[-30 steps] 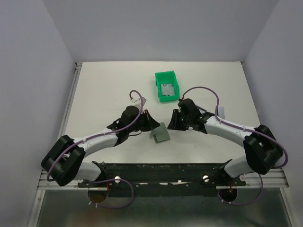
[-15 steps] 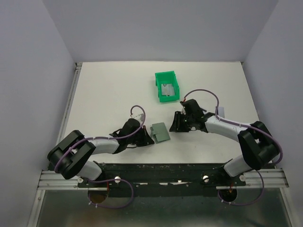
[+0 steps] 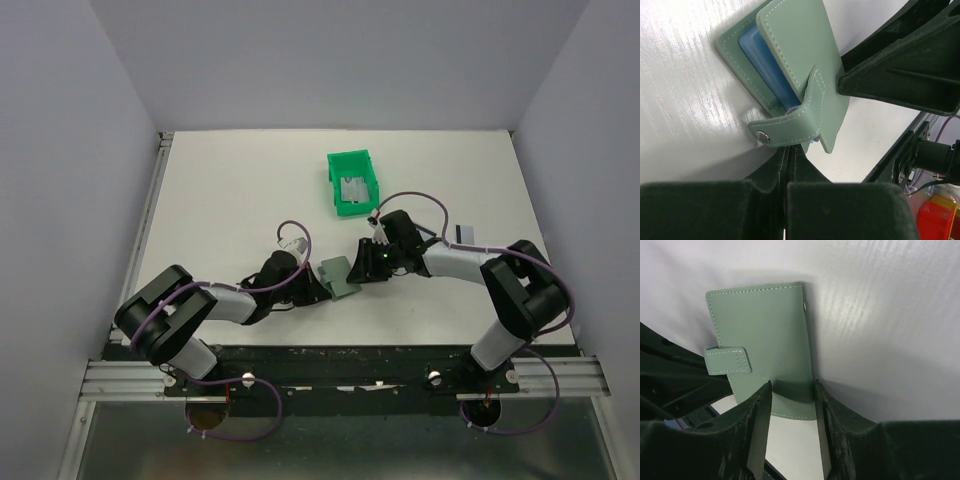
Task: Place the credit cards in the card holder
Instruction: Close the card holder at the corner of the board.
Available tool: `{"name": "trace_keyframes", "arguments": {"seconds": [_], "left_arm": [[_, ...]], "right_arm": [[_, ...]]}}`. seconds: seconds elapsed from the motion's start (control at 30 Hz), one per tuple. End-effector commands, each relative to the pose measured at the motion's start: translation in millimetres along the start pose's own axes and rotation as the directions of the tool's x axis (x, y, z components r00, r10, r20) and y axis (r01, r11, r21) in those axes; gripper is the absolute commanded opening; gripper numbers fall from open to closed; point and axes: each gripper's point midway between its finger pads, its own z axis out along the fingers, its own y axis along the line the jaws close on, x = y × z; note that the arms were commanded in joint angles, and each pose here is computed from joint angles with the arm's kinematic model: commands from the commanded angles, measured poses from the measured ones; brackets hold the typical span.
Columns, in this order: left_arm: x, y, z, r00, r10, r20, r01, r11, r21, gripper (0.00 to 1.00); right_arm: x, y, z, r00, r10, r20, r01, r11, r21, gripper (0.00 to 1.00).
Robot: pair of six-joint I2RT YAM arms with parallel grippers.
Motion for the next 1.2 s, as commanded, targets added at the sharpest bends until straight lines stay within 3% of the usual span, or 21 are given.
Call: {"name": "trace_keyframes", "arguments": {"seconds": [0.0,0.2,0.37,0.47,0.87,1.0,1.17], "left_arm": [[21.8,29.4,0.5,0.998,-0.004,-0.064,-0.002,0.995,-0.097,0.00],[24.4,31.8,1.2,0.998,-0.012,-0.068,0.005,0.995,-0.098,0.00],[26.3,33.8,2.8,0.997,-0.015,-0.073,0.007,0.995,-0.099,0.00],[27.5,34.4,2.8,0.997,-0.020,-0.076,0.012,0.995,-0.099,0.00],[31.0,38.4,-1.2,0.997,-0.021,-0.075,0.013,0.994,-0.105,0.00],[33.8,40.1,-2.8,0.997,-0.028,-0.078,0.020,0.994,-0.106,0.00],[35.6,40.6,-6.7,0.997,-0.031,-0.074,0.023,0.995,-0.102,0.00]], "right_arm": [[4.6,3.8,14.1,0.999,0.007,-0.034,-0.009,0.998,-0.070,0.49],[13.1,5.7,26.7,0.998,0.042,-0.055,-0.049,0.990,-0.132,0.43],[11.3,12.6,23.9,0.998,0.043,-0.038,-0.049,0.984,-0.174,0.14],[7.7,16.3,16.9,1.000,0.022,-0.012,-0.024,0.983,-0.183,0.01],[-8.0,33.3,-38.3,0.990,-0.086,0.113,0.101,0.986,-0.136,0.00],[8.7,29.8,-49.0,0.993,-0.081,0.083,0.091,0.988,-0.128,0.00],[6.9,12.5,-71.6,0.983,-0.108,0.146,0.109,0.994,0.001,0.00]]}}
